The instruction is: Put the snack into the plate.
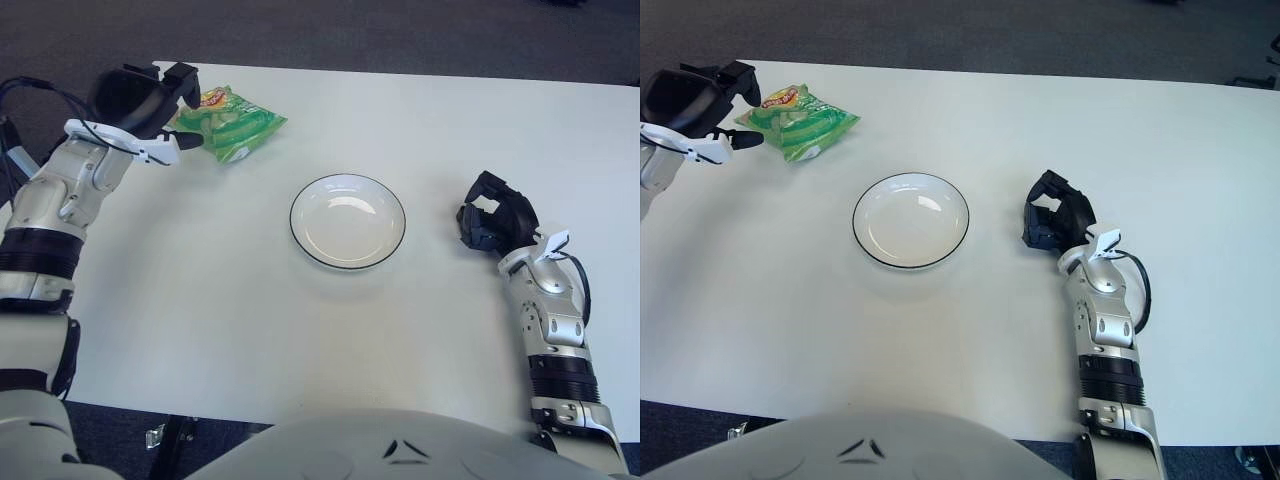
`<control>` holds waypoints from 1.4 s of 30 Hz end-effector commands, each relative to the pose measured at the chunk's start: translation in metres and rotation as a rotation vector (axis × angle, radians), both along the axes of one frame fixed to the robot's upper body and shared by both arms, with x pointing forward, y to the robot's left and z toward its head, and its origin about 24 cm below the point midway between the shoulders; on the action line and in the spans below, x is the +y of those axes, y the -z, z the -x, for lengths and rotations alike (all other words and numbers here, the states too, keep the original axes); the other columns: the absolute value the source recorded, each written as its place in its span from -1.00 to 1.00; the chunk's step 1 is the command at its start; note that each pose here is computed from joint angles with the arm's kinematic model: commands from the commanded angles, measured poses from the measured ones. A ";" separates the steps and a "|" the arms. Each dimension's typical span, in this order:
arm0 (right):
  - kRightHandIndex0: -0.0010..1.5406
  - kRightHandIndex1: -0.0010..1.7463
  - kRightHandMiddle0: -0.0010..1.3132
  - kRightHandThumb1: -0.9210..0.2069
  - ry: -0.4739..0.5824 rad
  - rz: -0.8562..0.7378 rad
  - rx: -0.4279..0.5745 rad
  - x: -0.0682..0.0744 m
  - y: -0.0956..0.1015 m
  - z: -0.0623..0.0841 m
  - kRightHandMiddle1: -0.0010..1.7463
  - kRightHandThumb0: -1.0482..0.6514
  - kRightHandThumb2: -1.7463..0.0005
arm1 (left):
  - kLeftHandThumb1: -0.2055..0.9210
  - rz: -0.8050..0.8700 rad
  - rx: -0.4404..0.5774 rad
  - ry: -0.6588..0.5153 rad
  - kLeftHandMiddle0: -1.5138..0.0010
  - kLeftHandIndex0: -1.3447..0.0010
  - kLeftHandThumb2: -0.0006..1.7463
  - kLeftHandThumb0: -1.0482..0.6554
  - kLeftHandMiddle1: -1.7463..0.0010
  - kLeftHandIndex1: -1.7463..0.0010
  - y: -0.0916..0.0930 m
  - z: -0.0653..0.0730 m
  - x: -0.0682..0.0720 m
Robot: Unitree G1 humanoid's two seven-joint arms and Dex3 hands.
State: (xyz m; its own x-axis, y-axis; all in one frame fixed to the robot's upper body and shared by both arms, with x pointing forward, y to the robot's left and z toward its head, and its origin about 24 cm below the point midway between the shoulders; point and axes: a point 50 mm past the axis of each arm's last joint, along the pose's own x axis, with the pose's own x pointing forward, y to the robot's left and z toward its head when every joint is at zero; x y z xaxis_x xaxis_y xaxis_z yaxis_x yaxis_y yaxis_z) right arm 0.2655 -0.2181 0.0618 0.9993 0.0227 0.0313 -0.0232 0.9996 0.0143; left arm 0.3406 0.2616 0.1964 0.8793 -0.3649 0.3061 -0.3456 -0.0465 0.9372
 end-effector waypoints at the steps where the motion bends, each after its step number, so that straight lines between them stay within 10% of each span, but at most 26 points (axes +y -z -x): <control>1: 0.68 1.00 -0.02 0.13 0.009 -0.075 0.191 0.008 0.044 0.018 1.00 -0.35 -0.56 | 0.42 -0.015 0.022 0.035 0.85 0.90 -0.08 -0.23 -0.29 -0.54 -0.004 -0.005 -0.002; 6: 0.68 1.00 -0.02 0.13 0.010 -0.076 0.192 0.008 0.044 0.018 1.00 -0.35 -0.55 | 0.19 -0.084 0.073 0.022 0.92 0.98 0.04 -0.35 -0.01 -0.21 -0.002 -0.017 -0.001; 15: 0.67 1.00 -0.02 0.12 0.002 -0.085 0.190 0.009 0.044 0.018 1.00 -0.35 -0.55 | 0.91 -0.125 0.102 -0.019 0.94 1.00 -0.37 -0.67 0.25 0.13 0.013 -0.036 -0.004; 42: 0.68 1.00 -0.02 0.14 -0.007 -0.073 0.184 0.008 0.045 0.017 1.00 -0.35 -0.56 | 1.00 0.027 0.295 -0.233 0.97 1.00 0.39 -0.89 0.74 0.48 0.056 -0.054 -0.016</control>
State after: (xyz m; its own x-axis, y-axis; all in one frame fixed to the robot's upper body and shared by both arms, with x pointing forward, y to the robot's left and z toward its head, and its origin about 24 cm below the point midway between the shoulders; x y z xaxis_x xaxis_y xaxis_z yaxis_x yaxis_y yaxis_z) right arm 0.2665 -0.2175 0.0614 0.9984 0.0406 0.0396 -0.0412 0.9991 0.0140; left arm 0.3900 0.2511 0.1383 0.9858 -0.1636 0.0376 -0.0519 -0.0840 0.9951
